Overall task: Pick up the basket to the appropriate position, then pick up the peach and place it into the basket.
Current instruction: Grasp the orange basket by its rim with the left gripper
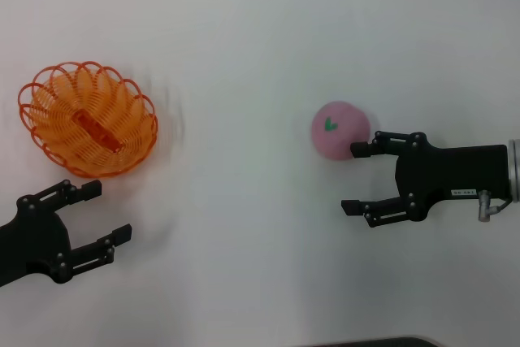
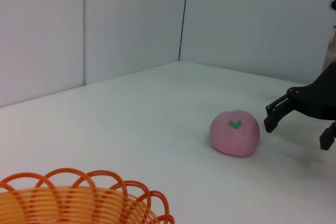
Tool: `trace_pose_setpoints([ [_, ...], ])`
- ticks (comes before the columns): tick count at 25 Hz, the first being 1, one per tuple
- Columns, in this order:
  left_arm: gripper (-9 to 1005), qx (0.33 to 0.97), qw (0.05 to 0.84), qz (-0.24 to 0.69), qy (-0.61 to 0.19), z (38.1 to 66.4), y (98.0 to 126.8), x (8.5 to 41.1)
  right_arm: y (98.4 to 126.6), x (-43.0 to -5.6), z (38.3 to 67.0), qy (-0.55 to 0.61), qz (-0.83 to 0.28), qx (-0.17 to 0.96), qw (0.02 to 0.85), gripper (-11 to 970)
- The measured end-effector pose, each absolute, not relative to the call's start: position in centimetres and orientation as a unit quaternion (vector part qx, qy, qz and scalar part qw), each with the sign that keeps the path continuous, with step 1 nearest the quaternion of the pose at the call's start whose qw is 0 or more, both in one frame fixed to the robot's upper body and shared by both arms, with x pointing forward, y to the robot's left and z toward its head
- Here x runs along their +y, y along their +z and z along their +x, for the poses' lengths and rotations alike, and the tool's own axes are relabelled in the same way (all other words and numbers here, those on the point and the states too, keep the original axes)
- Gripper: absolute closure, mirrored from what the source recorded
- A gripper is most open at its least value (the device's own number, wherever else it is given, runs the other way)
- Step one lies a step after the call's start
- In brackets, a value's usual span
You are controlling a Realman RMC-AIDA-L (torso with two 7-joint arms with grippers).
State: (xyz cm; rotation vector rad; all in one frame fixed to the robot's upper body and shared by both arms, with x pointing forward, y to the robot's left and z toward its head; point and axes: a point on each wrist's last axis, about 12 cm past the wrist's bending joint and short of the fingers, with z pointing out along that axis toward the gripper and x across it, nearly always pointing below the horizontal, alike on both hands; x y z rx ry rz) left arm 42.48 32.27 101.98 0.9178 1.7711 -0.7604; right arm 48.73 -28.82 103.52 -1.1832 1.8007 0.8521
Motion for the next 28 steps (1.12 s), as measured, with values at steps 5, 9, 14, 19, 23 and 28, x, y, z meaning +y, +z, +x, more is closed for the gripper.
trace_pose_setpoints([
  [5, 217, 0.727, 0.482, 0.376, -0.313, 42.4, 102.0, 32.3, 103.5, -28.8, 48.7, 0.336, -0.468, 0.712, 0.401, 13],
  [9, 217, 0.727, 0.481, 0.376, -0.314, 42.4, 102.0, 32.3, 103.5, -28.8, 48.8, 0.336, -0.467, 0.713, 0.401, 13],
  [14, 218, 0.734, 0.475, 0.361, -0.326, 42.4, 102.1, 32.4, 103.5, -28.8, 48.8, 0.337, -0.466, 0.713, 0.401, 13],
  [19, 218, 0.753, 0.447, 0.316, -0.366, 42.7, 103.2, 33.3, 103.5, -28.9, 48.8, 0.337, -0.464, 0.714, 0.401, 13],
  [23, 219, 0.775, 0.414, 0.260, -0.401, 43.5, 104.5, 34.4, 103.5, -28.9, 48.8, 0.337, -0.463, 0.715, 0.402, 13],
  [28, 220, 0.794, 0.374, 0.214, -0.429, 44.5, 105.7, 35.3, 103.6, -28.9, 48.9, 0.337, -0.463, 0.715, 0.402, 13],
])
